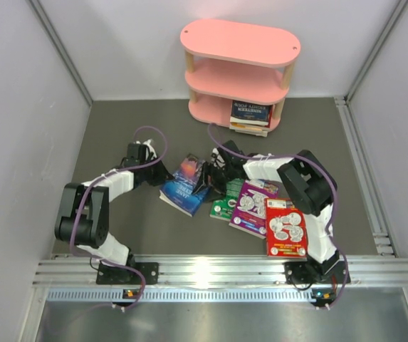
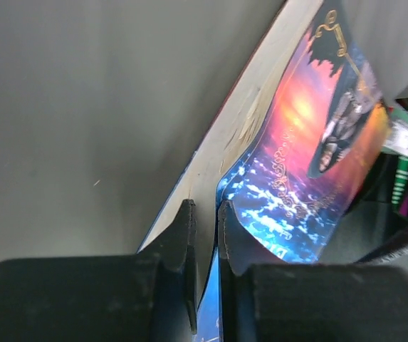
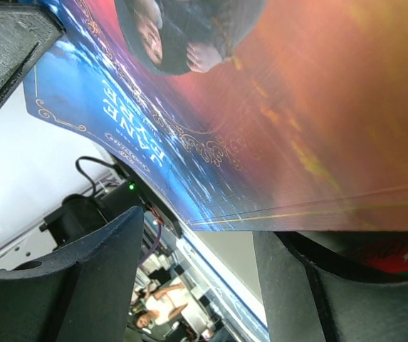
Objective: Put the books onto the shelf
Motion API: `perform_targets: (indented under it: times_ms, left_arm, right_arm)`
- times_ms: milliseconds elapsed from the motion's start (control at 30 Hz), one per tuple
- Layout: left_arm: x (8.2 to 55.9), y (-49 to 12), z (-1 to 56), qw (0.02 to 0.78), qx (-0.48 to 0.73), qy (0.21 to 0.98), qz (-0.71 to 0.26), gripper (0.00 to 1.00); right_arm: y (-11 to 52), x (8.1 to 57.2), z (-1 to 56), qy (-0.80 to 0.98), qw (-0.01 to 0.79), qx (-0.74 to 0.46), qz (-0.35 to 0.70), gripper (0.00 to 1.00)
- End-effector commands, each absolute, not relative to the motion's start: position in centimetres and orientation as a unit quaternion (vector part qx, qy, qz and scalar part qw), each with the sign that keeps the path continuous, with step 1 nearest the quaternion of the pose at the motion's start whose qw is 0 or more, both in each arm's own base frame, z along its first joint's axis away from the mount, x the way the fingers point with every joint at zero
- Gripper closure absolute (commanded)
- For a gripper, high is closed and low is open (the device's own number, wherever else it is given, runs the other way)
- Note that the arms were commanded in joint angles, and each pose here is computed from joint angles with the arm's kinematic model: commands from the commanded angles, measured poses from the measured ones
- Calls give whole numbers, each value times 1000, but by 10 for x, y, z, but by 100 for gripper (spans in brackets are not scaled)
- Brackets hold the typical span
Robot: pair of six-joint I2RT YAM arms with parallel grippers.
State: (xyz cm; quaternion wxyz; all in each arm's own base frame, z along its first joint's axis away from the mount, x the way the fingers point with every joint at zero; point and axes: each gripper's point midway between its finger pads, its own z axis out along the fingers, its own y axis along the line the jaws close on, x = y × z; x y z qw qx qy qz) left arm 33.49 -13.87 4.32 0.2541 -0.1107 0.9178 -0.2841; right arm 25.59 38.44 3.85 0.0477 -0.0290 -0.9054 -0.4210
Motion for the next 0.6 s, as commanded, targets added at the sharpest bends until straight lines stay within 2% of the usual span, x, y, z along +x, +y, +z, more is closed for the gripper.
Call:
perform_targets:
  times_ms: [0,33,67,267,400,433,500,533,567]
  left_arm:
    - [273,-220,77,96,-57,865,-490,99]
    - [273,-222,82,91,-57,860,-499,91]
    - [273,-225,88,88,-49,855,-509,67]
    - [268,-222,87,71,-28,864,-498,50]
    - [260,-221,84,61,-26,865,-497,57]
    - [259,-220,85,61,-26,866,-495,66]
    - [259,-219,85,63,-26,869,-491,73]
    - [260,-219,85,67,-25,870,-488,90]
    - [260,-215,80,66,-34,880,-470,98]
  right_arm:
    - [358,254,-34,-930,67,-94,-350,38]
    - [356,259,-32,-928,63,-98,-353,38]
    - [356,260,-31,-928,63,-99,-354,38]
    - [356,275,-21,-922,52,-104,-369,38]
    - [356,281,-17,-920,48,-105,-375,38]
    - [355,281,-18,-919,51,-106,-376,38]
    - [354,283,-16,-919,49,-106,-377,38]
    - [353,284,-14,-918,48,-107,-379,38]
    - [352,284,-13,-918,47,-106,-380,39]
